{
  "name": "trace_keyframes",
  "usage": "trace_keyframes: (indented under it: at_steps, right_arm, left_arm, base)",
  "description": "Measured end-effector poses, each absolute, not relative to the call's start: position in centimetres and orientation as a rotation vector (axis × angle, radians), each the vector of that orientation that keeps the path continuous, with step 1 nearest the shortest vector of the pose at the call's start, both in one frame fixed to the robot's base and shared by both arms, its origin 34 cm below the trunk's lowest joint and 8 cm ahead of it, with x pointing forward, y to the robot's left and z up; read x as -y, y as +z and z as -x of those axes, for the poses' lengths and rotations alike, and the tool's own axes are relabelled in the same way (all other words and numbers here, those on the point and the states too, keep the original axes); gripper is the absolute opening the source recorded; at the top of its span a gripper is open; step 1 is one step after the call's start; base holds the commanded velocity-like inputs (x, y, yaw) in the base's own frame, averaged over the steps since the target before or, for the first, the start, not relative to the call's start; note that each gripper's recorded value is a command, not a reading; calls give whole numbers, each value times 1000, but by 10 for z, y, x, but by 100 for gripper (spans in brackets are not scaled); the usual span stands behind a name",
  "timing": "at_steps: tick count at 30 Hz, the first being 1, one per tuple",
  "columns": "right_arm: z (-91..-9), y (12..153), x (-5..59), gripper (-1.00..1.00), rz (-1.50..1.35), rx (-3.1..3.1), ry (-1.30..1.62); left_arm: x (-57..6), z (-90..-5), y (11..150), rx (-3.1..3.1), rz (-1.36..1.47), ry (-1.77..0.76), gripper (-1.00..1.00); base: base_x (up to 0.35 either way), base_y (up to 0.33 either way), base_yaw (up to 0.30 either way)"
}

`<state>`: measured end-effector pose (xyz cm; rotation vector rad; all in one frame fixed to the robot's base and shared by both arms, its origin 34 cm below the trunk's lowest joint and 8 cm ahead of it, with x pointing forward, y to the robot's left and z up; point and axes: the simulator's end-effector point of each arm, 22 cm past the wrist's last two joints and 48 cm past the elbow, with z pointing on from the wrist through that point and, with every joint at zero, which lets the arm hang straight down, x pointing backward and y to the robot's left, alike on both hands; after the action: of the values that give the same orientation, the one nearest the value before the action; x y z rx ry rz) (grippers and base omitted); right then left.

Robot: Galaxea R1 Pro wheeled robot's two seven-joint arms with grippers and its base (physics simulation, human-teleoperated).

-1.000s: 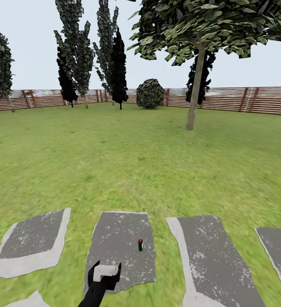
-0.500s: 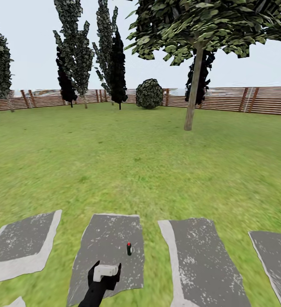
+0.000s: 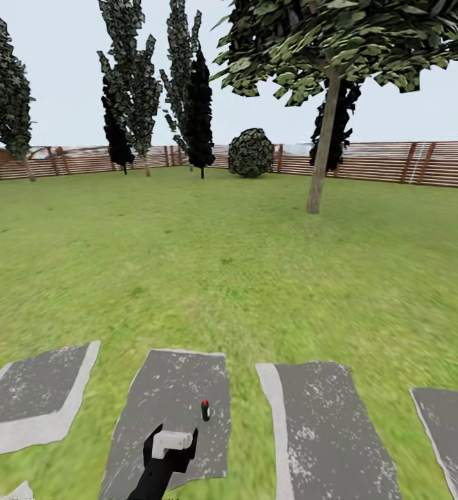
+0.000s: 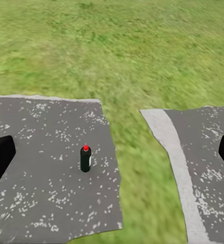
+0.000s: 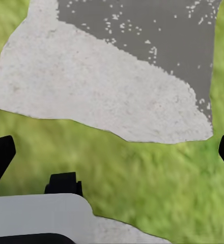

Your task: In the garden, pick up the pesticide atomizer on the floor and spray pesticide onto both trees until each tree trunk is fully covered.

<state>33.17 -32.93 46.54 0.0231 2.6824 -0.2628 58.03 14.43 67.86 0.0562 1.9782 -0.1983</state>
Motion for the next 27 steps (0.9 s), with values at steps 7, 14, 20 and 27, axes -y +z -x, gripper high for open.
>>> trace_keyframes:
  at_steps: [7, 14, 20, 27]
  right_arm:
    - [-332, 465, 329, 100, -23, -2682, -263]
    - [-331, 465, 329, 100, -23, -2683, -263]
    - [-332, 465, 329, 100, -22, -2683, -263]
    - [-332, 465, 329, 100, -23, -2683, -263]
  left_arm:
    - [-144, -580, 679, -1978, -56, -198, 100]
    - [-144, -580, 679, -1978, -57, -199, 100]
    - [-144, -580, 679, -1978, -57, -199, 100]
    - [-144, -580, 678, -1978, -56, -198, 100]
  base:
    - [2, -34, 251]
    - [0, -229, 75]
    - [0, -301, 5]
    - [0, -271, 65]
